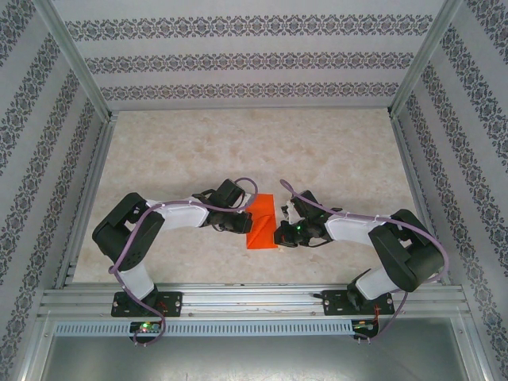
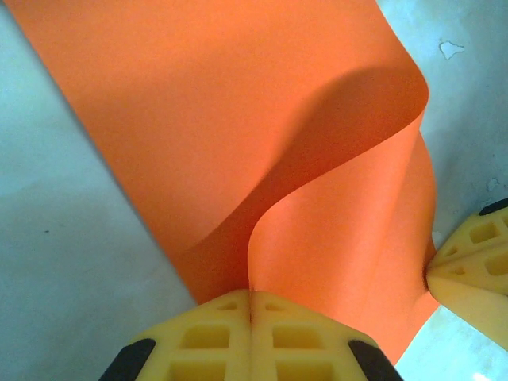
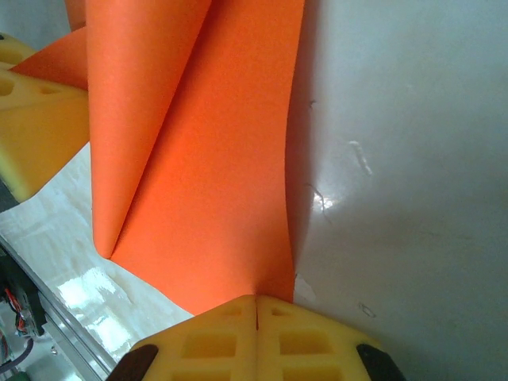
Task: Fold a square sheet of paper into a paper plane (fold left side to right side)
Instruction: Fold the triangle a second time at the center of the table.
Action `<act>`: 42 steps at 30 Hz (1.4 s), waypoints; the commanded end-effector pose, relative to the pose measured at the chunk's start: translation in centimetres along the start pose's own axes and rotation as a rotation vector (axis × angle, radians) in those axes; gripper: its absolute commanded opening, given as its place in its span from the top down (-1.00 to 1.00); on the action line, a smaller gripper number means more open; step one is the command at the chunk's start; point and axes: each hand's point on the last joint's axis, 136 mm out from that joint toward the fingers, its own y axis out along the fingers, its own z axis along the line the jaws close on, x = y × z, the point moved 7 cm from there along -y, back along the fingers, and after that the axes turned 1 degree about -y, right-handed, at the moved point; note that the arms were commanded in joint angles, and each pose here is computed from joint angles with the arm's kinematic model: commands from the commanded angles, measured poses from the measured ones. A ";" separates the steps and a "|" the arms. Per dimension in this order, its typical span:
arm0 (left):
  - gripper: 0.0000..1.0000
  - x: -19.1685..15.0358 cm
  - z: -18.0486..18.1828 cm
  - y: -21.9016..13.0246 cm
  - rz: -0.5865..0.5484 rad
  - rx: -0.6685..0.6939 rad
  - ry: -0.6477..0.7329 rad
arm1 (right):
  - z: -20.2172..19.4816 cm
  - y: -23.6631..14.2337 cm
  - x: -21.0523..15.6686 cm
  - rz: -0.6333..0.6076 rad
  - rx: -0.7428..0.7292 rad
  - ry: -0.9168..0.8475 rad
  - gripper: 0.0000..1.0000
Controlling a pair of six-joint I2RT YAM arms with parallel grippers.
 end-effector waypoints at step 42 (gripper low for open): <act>1.00 -0.3 1.0 1.0 0.050 0.025 0.024 | 3.2 -3.0 1.8 -0.133 0.138 -0.014 1.00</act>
